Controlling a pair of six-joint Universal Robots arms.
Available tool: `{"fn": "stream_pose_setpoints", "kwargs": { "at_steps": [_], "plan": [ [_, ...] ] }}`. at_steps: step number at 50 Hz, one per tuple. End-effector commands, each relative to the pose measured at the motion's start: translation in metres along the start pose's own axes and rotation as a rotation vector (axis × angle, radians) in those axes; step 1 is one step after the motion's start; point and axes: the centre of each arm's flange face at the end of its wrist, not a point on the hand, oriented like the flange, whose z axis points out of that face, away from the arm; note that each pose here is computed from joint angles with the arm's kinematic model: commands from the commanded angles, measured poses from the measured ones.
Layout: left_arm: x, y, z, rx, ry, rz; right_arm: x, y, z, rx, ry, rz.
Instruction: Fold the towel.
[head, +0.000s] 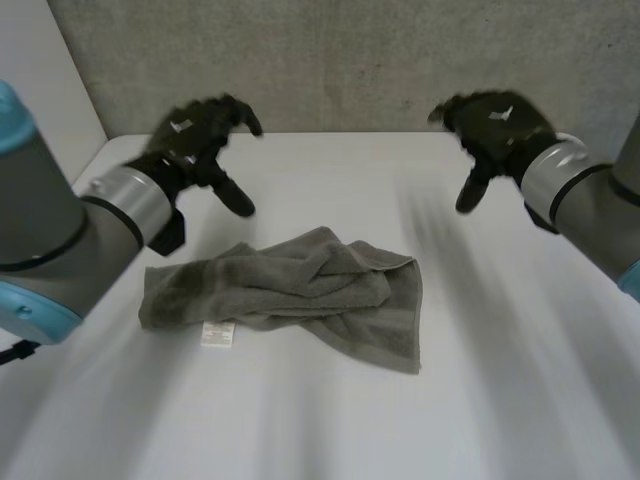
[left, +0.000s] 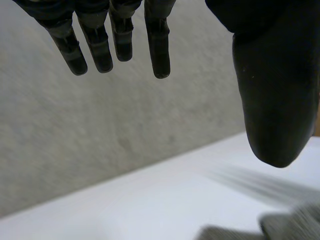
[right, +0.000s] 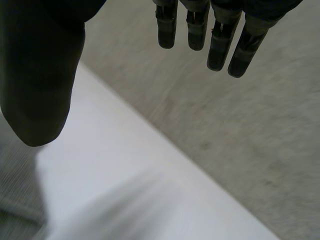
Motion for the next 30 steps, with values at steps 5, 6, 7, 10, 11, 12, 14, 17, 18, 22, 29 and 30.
{"fn": "stream_pose_setpoints", "kwargs": {
  "at_steps": [5,6,7,10,11,12,14,17,18,22,29,30],
  "plan": [
    [0.003,0.077,0.032,-0.18,0.167,-0.033,-0.03,0.084,0.025,-0.221,-0.159,-0.055],
    [0.003,0.077,0.032,-0.18,0.168,-0.032,-0.031,0.084,0.025,-0.221,-0.16,-0.055],
    [0.004,0.085,0.036,-0.191,0.188,-0.013,-0.038,0.096,0.028,-0.24,-0.188,-0.04],
    [0.008,0.099,0.042,-0.207,0.234,0.046,-0.048,0.116,0.033,-0.255,-0.229,-0.019],
    [0.008,0.099,0.042,-0.207,0.235,0.047,-0.055,0.122,0.036,-0.249,-0.24,-0.015],
    [0.011,0.103,0.046,-0.208,0.263,0.09,-0.055,0.122,0.036,-0.249,-0.24,-0.014],
    [0.013,0.107,0.049,-0.202,0.29,0.135,-0.061,0.127,0.039,-0.239,-0.244,-0.004],
    [0.02,0.113,0.053,-0.2,0.33,0.19,-0.069,0.134,0.045,-0.219,-0.242,0.038],
    [0.022,0.115,0.054,-0.205,0.34,0.201,-0.072,0.136,0.046,-0.211,-0.244,0.066],
    [0.027,0.117,0.056,-0.219,0.356,0.202,-0.075,0.139,0.048,-0.202,-0.246,0.101],
    [0.032,0.118,0.06,-0.237,0.37,0.2,-0.088,0.135,0.053,-0.143,-0.258,0.092],
    [0.032,0.117,0.06,-0.234,0.37,0.201,-0.089,0.135,0.054,-0.134,-0.258,0.092]
  ]
}}
